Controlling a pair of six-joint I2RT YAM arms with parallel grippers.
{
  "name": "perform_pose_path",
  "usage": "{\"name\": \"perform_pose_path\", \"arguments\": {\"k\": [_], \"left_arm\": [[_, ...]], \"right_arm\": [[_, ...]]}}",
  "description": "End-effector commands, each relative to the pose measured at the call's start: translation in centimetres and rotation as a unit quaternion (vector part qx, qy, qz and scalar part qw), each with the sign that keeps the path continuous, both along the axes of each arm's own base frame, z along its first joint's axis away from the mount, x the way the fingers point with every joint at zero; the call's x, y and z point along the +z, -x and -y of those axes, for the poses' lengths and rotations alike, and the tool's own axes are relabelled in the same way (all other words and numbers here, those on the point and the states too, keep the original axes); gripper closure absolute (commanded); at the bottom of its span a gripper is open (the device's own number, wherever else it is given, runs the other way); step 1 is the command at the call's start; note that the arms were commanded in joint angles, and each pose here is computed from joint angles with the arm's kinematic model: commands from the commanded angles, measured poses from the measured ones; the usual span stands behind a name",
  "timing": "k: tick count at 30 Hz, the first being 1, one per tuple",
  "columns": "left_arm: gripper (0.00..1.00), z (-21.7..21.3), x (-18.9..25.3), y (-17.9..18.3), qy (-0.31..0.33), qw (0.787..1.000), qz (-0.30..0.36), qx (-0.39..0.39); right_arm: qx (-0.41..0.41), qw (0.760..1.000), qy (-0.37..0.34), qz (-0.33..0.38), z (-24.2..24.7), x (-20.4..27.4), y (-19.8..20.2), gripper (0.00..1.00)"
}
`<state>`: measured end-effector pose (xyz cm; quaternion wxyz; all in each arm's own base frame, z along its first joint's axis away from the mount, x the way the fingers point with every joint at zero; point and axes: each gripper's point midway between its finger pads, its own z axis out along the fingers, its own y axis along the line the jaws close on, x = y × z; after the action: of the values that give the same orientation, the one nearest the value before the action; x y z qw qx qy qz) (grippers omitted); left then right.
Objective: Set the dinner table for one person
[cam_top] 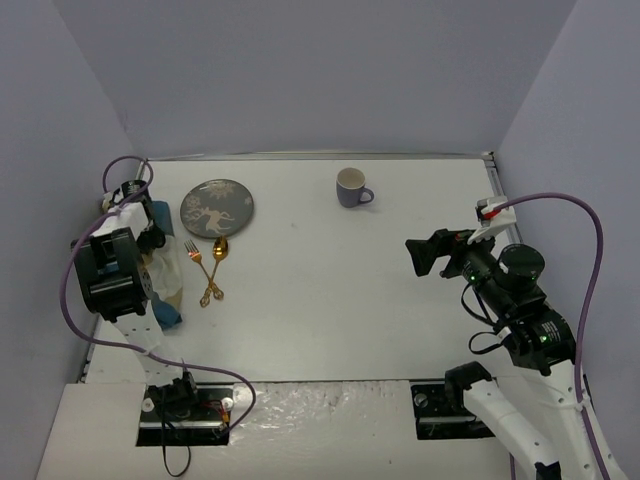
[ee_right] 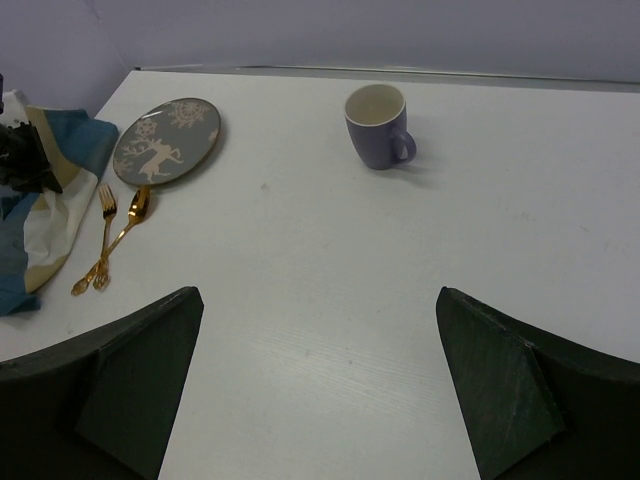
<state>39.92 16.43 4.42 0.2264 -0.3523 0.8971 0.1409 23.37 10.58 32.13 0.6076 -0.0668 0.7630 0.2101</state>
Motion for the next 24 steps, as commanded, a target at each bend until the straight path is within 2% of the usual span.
{"name": "perform_pose_path", "arguments": {"k": [1,3,5,8,11,14,18,24], "left_arm": [[1.00,-1.1,7.4,-1.0,-0.042,0.998,0.056,-0.010],[1.00,-0.7,10.2,-0.4,-0.049,0.996,0.070,-0.017],[1.00,0.9,16.1,-0.2,-0.070,0.989,0.119,-0.050],[1.00,5.2,23.1,1.4,-0.097,0.977,0.147,-0.118],[1.00,10.8,28.5,4.2,-0.112,0.959,0.178,-0.191],[1.00,17.5,31.8,6.3,-0.099,0.930,0.224,-0.273],[1.00,24.0,32.7,8.7,-0.066,0.898,0.262,-0.347],[1.00,36.1,29.0,10.1,-0.002,0.852,0.284,-0.441]], "right_arm": [[0.001,1.000,0.000,0.027,-0.1,1.5,-0.5,0.00],[0.001,1.000,0.000,0.028,-0.1,1.7,-0.5,0.00],[0.000,0.999,-0.002,0.032,-0.1,2.1,-0.5,0.00],[-0.005,0.999,-0.002,0.036,0.1,2.4,-0.5,0.00],[-0.008,0.999,0.001,0.037,0.2,2.4,-0.6,0.00],[-0.012,0.999,0.000,0.039,0.3,2.7,-0.6,0.00],[-0.022,0.999,-0.006,0.044,0.6,3.4,-0.6,0.00],[-0.066,0.996,-0.022,0.049,2.1,3.7,-0.4,0.00]]}}
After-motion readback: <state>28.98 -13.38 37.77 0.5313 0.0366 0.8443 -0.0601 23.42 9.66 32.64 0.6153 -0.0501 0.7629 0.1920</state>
